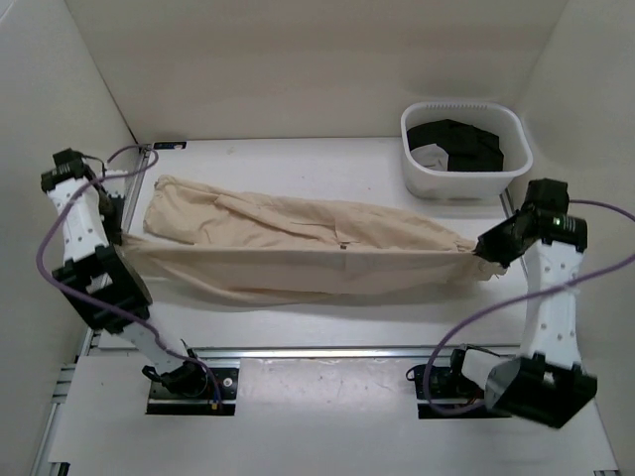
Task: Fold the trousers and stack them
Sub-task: Flatten the trousers out
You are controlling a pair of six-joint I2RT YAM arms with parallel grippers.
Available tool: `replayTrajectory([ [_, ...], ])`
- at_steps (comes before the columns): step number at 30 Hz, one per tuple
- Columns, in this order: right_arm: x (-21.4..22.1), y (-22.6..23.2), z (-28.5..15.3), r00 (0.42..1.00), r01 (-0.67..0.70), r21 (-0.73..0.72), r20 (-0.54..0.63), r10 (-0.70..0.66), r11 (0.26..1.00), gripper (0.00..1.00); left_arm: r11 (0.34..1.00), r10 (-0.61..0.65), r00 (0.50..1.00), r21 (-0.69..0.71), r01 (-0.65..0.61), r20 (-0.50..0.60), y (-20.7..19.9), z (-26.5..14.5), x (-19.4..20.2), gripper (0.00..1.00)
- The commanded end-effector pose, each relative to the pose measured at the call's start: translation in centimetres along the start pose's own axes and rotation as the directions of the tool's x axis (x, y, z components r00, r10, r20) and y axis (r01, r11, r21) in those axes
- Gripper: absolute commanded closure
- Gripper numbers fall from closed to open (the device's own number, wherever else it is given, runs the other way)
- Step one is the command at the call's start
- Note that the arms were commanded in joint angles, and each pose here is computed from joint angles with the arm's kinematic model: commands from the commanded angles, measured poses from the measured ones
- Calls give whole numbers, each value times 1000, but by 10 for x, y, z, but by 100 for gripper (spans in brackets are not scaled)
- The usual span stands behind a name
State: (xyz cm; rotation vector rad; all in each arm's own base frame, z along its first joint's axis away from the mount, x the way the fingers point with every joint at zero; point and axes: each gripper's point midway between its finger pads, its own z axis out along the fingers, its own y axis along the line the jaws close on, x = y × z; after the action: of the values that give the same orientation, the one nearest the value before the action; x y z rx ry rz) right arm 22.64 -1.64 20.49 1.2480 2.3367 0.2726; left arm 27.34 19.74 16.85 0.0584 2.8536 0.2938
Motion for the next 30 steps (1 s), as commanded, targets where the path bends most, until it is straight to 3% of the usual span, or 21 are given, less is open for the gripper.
replayTrajectory([
  [1, -82, 26, 6, 977, 12, 28, 215, -18, 1000, 100, 988, -27, 994, -151, 42, 102, 66, 3, -78, 86],
  [4, -92, 45, -1, 979, 20, -13, 202, -17, 1000, 100, 987, -23, 984, -154, 50, 176, 75, -33, -118, 86],
  [7, -83, 41, -7, 980, 23, -26, 197, -17, 999, 100, 981, -7, 984, -188, 41, 178, 76, -34, -118, 86],
  [10, -56, 17, -1, 985, 10, -4, 170, -9, 1000, 100, 983, 24, 993, -182, -3, 112, 55, -22, -75, 86],
  [11, -48, 8, -6, 984, 9, 0, 179, -9, 1000, 100, 990, 36, 999, -137, -33, 17, 36, 6, -42, 86],
  [12, -37, -1, -3, 987, 6, 19, 157, -9, 1000, 100, 988, 46, 999, -146, -42, 28, 30, 2, -32, 86],
  [17, 10, -55, 7, 995, -3, 134, 98, -10, 991, 100, 995, 83, 970, -43, -95, -229, -8, 54, 86, 86],
  [21, 46, -90, 20, 1000, -1, 207, 27, -5, 978, 100, 997, 65, 936, -19, -76, -347, -10, 69, 142, 71],
  [24, 70, -101, 32, 999, -18, 205, -35, 25, 979, 100, 998, 53, 920, 0, -58, -389, -10, 75, 169, 54],
  [30, 95, -122, 40, 994, -24, 254, -95, 50, 967, 100, 998, 64, 888, 47, -48, -455, -11, 76, 207, 53],
])
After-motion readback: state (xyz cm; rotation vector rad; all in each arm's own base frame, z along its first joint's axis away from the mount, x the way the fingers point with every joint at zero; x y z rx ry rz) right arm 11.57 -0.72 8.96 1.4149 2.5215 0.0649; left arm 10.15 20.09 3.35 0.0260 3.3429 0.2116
